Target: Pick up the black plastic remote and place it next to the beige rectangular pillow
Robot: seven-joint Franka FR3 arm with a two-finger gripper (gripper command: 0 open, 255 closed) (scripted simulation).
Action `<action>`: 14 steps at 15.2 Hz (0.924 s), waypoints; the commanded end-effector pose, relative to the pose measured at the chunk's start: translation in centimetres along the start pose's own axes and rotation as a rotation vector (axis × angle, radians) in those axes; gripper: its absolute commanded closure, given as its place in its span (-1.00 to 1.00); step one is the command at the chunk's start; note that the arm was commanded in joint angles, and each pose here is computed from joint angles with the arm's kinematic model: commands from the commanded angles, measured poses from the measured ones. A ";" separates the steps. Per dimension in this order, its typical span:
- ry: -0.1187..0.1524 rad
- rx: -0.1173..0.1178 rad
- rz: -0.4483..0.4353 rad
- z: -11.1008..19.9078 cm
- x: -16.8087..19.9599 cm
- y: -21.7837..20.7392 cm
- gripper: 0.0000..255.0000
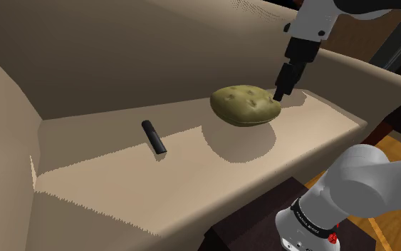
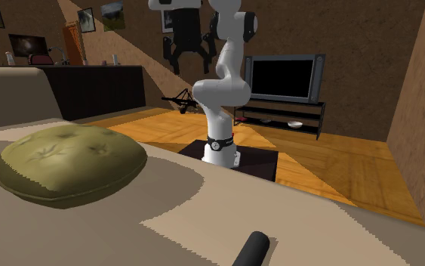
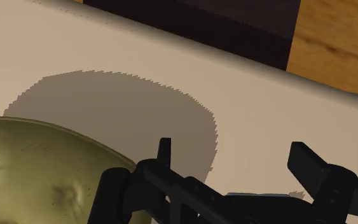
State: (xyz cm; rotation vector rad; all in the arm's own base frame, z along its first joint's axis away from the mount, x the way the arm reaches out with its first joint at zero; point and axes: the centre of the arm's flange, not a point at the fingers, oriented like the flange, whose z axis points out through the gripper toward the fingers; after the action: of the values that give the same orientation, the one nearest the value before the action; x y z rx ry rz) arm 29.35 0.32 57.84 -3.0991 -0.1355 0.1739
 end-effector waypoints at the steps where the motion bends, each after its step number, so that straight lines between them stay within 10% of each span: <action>1: 0.000 0.000 0.000 0.0 0.0 0.0 -1.00; 14: -0.032 0.005 0.102 8.1 12.9 -8.5 -1.00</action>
State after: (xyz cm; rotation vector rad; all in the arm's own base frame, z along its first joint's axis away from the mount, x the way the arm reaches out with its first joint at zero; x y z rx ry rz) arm 39.71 9.38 49.67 -3.1018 0.0085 0.2232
